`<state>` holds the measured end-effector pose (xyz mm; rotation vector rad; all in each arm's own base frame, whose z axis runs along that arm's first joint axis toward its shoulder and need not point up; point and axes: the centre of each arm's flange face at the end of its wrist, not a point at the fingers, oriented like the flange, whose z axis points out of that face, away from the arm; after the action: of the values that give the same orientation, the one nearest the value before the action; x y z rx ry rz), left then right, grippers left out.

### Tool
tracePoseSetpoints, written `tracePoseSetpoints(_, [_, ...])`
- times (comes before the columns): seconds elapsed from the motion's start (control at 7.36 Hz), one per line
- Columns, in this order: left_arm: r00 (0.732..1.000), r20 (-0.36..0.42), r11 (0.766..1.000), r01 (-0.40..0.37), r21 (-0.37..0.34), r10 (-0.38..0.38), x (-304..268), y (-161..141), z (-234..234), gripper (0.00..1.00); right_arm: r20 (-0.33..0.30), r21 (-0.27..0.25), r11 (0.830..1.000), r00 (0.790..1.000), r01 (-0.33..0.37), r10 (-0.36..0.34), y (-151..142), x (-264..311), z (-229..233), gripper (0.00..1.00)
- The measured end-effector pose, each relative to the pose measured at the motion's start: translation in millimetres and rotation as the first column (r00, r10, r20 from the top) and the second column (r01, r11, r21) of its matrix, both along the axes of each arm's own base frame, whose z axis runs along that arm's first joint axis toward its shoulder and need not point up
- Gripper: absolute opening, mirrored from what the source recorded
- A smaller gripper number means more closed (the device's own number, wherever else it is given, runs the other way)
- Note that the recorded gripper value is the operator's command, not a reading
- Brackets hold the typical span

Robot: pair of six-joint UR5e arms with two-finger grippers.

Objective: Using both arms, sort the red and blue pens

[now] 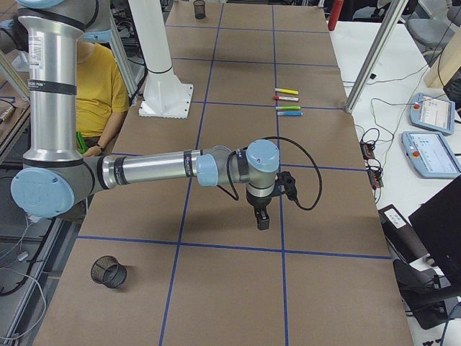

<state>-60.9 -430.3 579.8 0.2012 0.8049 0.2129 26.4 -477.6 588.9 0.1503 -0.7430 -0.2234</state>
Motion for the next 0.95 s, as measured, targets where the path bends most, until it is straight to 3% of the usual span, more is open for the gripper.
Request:
tracePoseSetpoints(0.27, [1.000, -0.015, 1.000, 0.003, 0.020, -0.003, 1, -23, -10, 1.00, 0.006, 0.034, 0.999, 1.000, 0.005, -0.005, -15, -4, -10, 1.00])
tracePoseSetpoints(0.54, [1.000, -0.020, 0.995, 0.001, 0.096, 0.001, 4, -36, -28, 1.00, 0.013, 0.074, 0.997, 1.000, 0.027, -0.028, -34, -23, -32, 1.00])
tracePoseSetpoints(0.95, [0.997, -0.034, 0.983, -0.055, 0.176, 0.062, 52, -69, -72, 1.00, 0.043, 0.166, 0.983, 0.995, 0.081, -0.090, -64, -71, -82, 1.00])
